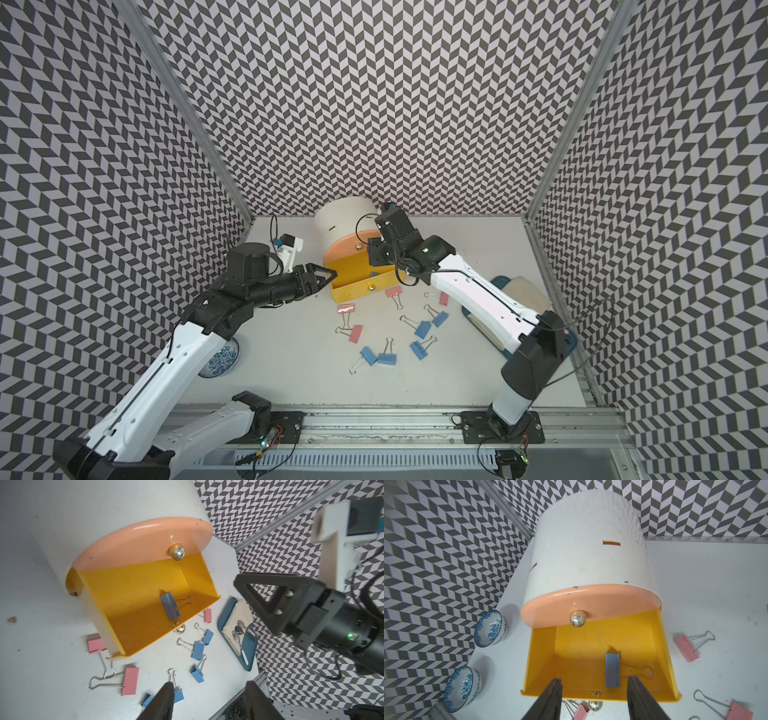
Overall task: Put the binder clips in the drawer according to color
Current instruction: Place the binder clip in the drawer, then pick up the binder clip at the center of the board.
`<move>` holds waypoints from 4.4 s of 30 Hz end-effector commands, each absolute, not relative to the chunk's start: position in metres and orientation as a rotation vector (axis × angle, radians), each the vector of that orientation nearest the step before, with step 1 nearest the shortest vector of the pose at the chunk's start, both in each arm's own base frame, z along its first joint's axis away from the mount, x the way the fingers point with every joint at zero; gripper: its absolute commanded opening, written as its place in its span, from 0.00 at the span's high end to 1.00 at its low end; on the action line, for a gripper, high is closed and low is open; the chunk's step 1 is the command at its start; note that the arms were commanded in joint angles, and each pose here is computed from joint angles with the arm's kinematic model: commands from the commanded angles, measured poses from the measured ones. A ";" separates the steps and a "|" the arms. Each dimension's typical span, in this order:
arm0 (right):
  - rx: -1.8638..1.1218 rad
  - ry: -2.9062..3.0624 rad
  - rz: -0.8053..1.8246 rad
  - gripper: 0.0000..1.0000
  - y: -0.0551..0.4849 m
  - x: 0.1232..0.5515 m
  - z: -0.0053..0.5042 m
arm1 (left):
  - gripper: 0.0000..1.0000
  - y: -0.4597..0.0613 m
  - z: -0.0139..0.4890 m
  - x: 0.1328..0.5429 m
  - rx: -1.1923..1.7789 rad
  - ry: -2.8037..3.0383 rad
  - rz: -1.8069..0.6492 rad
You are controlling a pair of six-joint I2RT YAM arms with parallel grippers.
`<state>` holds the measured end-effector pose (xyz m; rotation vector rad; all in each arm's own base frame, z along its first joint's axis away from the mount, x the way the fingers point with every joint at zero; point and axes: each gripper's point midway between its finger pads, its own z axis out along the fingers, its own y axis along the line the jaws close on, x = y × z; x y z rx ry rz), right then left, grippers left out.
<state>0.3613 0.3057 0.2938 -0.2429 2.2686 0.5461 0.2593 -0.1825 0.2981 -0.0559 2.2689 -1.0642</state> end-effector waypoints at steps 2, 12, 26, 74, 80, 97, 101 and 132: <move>-0.267 2.243 0.598 0.47 0.300 0.340 0.301 | 0.43 -0.167 0.288 0.240 -0.025 2.315 -0.912; -0.290 2.351 0.632 0.50 0.285 0.284 0.252 | 0.44 -0.171 0.246 0.199 0.011 2.416 -0.851; -0.296 2.541 0.669 0.50 0.267 0.201 0.165 | 0.42 -0.186 0.170 0.161 0.134 2.554 -0.812; -0.120 2.608 0.754 0.48 0.208 0.143 0.126 | 0.34 -0.272 0.067 0.158 0.770 2.656 -0.262; -0.106 2.604 0.758 0.48 0.204 0.141 0.128 | 0.33 -0.277 0.071 0.167 0.850 2.595 -0.208; -0.072 2.580 0.753 0.48 0.198 0.143 0.137 | 0.32 -0.278 0.043 0.172 1.040 2.580 -0.092; -0.075 2.580 0.745 0.48 0.198 0.143 0.139 | 0.31 -0.275 0.041 0.178 1.033 2.583 -0.090; -0.063 2.542 0.696 0.48 0.194 0.152 0.144 | 0.49 -0.276 0.031 0.184 1.047 2.623 -0.086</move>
